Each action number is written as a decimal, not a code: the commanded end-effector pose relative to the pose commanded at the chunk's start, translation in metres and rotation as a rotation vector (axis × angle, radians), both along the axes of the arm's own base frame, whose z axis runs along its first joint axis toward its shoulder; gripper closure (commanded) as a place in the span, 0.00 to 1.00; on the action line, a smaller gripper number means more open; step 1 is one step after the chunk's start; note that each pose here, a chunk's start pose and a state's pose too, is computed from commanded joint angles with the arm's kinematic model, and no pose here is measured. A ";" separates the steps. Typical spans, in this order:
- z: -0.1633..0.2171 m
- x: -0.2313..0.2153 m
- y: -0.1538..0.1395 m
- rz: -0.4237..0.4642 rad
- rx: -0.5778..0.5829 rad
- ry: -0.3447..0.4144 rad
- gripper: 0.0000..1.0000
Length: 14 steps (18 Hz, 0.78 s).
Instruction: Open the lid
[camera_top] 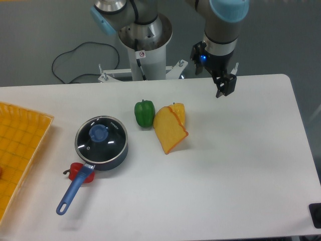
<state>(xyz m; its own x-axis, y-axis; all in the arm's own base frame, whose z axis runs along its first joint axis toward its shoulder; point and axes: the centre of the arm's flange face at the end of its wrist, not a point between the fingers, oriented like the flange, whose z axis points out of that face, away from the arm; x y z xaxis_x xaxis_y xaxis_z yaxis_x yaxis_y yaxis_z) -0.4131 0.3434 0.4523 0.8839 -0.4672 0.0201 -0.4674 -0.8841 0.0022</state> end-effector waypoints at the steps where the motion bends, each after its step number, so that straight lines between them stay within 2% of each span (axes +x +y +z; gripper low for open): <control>1: -0.001 0.000 0.000 -0.003 0.000 0.000 0.00; 6: 0.002 -0.002 0.003 -0.003 0.015 0.022 0.00; 14: -0.003 -0.004 0.005 0.026 0.021 0.009 0.00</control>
<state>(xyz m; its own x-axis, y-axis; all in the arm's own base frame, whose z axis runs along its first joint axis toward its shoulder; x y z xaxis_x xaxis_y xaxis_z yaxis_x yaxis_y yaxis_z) -0.4167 0.3486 0.4494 0.8960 -0.4441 0.0029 -0.4441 -0.8959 -0.0123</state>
